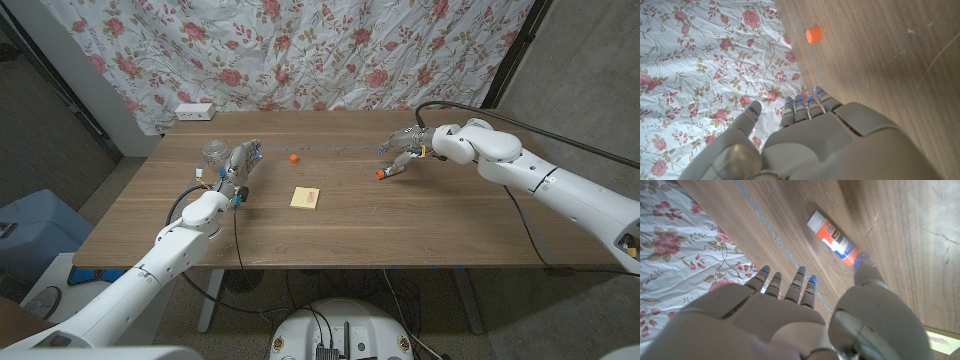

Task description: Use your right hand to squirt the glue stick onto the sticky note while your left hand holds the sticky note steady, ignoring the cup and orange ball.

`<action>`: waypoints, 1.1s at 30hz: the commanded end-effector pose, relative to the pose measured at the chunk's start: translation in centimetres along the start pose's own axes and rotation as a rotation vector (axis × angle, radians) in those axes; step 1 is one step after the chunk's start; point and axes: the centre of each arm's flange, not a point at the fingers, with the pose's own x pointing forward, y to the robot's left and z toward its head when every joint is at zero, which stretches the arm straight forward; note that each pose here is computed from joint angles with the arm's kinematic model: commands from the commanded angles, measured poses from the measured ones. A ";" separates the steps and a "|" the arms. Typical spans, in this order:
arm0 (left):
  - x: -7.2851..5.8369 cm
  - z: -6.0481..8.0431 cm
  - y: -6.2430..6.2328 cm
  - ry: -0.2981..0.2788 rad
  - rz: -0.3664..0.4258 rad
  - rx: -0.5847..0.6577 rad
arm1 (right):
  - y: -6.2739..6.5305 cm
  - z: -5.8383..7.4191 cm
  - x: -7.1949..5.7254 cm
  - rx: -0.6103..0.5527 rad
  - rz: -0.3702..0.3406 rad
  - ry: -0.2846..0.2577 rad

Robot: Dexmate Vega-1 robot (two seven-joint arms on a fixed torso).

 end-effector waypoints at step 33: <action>0.1 -0.5 -0.3 0.029 -0.008 -0.007 | 2.4 0.8 2.5 -0.091 0.007 -0.007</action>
